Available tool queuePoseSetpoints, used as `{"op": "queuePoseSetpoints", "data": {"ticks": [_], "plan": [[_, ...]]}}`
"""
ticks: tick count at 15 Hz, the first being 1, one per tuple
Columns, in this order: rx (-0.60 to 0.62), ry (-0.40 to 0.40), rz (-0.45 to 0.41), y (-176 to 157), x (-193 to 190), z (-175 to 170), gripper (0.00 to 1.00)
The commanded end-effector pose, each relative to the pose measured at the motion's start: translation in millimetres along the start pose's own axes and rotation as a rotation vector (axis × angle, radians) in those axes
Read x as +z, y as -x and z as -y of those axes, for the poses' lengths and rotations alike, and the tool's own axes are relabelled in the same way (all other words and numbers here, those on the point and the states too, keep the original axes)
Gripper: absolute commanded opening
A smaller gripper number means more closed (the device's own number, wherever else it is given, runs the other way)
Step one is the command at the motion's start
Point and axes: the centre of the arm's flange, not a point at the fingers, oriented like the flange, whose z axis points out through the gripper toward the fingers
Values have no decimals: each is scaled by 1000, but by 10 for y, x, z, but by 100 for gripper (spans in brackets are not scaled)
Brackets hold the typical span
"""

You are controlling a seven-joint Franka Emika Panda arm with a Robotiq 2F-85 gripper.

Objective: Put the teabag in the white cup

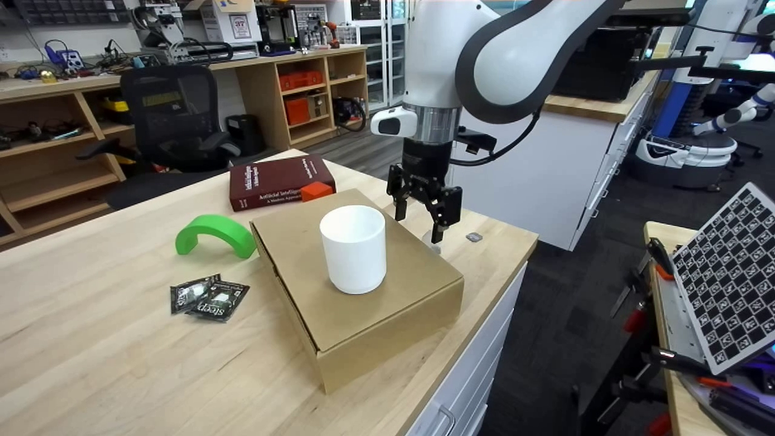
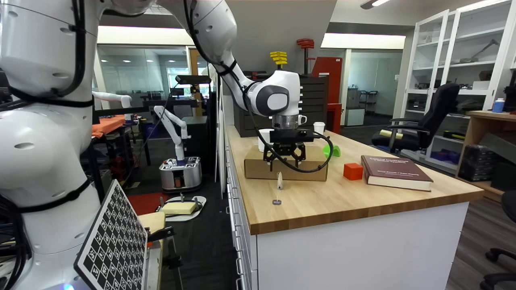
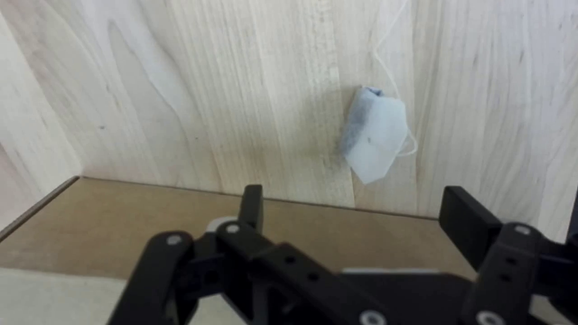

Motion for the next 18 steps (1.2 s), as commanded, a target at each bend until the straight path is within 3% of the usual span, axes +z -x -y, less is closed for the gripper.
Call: {"op": "queuePoseSetpoints", "data": {"ticks": [1,8,14,18], "plan": [[27,10,36,53,-78,-165,100],[62,17,88,214,-107,-291,100],[69,-149,99,128,-2,-116,100],[72,-168,100,102,12,-64,100]]}}
